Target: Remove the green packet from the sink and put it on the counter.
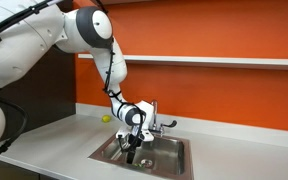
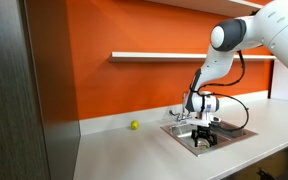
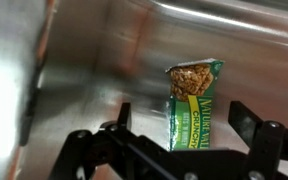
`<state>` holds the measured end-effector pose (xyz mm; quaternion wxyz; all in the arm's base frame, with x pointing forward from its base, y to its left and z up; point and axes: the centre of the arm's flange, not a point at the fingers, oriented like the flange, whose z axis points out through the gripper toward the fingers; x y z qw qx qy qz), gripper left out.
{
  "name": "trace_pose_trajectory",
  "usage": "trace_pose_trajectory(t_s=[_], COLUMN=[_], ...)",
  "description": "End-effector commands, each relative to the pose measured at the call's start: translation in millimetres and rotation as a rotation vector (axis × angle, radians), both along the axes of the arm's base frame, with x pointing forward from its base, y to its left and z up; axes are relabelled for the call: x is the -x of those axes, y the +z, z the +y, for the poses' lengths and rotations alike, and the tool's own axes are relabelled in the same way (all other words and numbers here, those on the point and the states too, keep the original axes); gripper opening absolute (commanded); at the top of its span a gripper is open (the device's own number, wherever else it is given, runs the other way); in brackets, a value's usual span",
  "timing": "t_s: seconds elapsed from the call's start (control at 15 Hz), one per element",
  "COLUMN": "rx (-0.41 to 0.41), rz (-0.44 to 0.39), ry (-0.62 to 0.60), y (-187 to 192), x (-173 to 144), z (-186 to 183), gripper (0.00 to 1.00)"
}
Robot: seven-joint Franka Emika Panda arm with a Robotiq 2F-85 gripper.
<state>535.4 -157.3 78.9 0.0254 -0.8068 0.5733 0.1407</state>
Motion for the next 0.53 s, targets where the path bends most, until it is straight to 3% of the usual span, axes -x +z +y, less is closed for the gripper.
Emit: trace_pose_trajectory(t_s=[0.0, 0.47], rx=[0.008, 0.013], rz=[-0.006, 0.005], ry=[-0.040, -0.059], y=[-2.7, -9.6], x=[-7.5, -6.2], z=[-2.4, -3.0], gripper=[1.00, 1.00])
